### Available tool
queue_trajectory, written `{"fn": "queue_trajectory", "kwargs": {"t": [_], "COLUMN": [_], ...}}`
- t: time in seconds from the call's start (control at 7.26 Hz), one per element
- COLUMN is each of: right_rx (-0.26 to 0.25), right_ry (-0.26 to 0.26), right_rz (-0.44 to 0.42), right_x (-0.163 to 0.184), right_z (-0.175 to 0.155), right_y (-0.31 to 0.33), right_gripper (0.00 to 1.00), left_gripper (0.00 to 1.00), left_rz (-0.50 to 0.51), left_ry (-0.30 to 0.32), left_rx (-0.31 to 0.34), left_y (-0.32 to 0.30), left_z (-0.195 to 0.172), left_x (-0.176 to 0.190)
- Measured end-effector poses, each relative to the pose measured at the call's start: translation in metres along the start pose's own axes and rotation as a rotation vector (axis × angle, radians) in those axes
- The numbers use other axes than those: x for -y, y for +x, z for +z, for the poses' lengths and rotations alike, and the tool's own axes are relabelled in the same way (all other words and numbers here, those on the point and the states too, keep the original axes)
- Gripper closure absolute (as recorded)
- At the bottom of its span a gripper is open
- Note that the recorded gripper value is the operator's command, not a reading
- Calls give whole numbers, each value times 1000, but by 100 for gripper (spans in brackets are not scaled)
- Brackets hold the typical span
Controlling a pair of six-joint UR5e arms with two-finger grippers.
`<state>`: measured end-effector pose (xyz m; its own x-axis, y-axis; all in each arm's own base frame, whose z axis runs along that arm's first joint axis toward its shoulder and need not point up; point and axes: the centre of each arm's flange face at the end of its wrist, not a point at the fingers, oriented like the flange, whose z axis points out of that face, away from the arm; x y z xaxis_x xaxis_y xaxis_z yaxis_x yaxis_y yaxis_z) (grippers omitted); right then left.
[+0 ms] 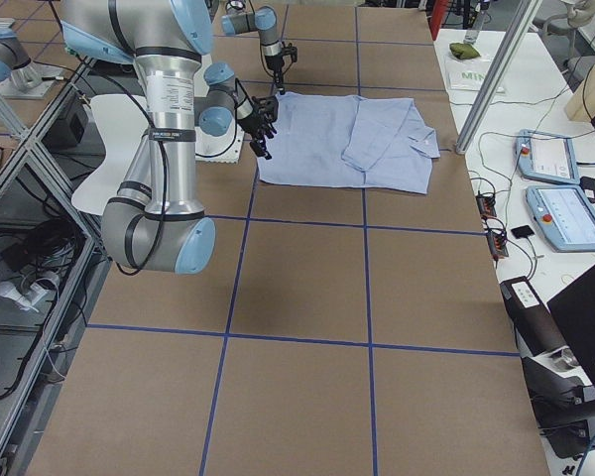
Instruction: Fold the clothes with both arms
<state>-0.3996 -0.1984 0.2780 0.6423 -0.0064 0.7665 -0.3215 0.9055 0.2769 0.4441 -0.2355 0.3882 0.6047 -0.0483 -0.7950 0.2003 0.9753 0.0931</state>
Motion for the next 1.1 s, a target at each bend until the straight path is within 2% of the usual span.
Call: {"fn": "queue_trajectory", "kwargs": {"t": [0.28, 0.55, 1.1], "right_rx": [-29, -59, -96], "right_ry": [65, 86, 85], "right_rz": [20, 27, 6], "right_x": [-44, -74, -95], "right_z": [34, 64, 89], "right_y": [-3, -7, -5], "right_gripper": [54, 57, 57], "left_gripper": [100, 100, 100], "left_rz": [0, -1, -1], "left_ry": [0, 1, 0], "left_rx": [-6, -15, -23], "left_y": [3, 5, 8], "left_z": [-1, -5, -8], "left_x": [0, 1, 1]}}
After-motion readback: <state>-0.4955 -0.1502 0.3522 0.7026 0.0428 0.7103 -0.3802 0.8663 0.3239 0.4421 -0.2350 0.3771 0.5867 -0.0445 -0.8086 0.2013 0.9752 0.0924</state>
